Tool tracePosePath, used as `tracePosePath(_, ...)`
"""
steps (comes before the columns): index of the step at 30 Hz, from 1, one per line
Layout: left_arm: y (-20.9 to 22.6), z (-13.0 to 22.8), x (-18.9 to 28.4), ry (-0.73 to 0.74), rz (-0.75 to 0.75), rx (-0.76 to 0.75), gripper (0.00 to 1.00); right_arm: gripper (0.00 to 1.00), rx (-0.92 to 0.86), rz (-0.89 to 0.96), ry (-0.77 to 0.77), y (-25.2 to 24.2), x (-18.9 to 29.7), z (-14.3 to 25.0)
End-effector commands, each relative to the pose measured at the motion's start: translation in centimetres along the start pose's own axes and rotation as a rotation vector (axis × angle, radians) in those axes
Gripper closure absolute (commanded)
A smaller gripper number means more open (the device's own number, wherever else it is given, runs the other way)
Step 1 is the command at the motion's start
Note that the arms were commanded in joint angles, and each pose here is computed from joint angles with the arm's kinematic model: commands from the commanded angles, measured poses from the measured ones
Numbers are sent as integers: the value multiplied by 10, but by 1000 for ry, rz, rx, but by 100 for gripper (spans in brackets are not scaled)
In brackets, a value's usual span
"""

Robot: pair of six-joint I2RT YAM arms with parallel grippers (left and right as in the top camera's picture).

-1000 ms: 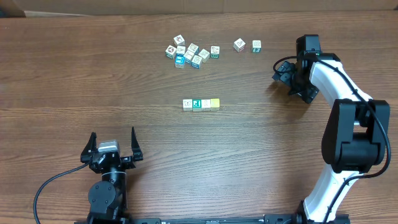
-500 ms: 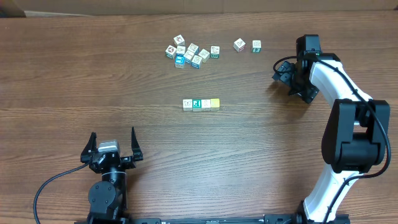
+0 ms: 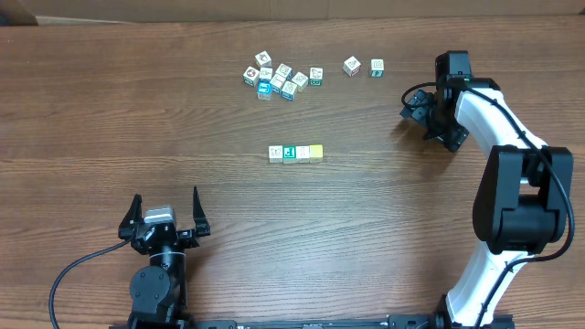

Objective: Form a horizontal line

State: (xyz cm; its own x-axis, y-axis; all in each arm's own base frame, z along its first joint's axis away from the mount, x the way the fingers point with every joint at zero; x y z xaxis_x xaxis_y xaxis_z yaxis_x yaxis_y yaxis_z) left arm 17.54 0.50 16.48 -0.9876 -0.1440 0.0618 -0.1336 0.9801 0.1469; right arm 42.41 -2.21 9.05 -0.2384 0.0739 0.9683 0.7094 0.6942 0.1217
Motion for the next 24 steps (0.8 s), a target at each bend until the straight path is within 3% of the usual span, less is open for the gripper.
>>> tracePosePath(1,-1,-1,1,-11,3,-20,0,0,-6,-14,-17,2,7,-2)
tracePosePath(7,-1,-1,1,-11,3,-20,0,0,-9,-60,-64,5,33,-7)
tracePosePath(24,-1,-1,1,-11,3,-20,0,0,11,-346,-325,15,189,-3)
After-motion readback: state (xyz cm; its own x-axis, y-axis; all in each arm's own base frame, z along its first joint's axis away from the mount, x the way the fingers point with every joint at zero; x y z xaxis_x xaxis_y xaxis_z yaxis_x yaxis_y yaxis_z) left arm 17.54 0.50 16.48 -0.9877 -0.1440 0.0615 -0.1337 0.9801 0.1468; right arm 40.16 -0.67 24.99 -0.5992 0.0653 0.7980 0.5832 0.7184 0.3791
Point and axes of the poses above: each gripper's point midway between its finger pads, its own x axis back along the fingers, its own y axis along the line the jaws close on, z = x × y, the point moved 7 cm from there along x, back along the fingers, and after that the axes turned 7 degrees about -x, right-handed, at the moved point
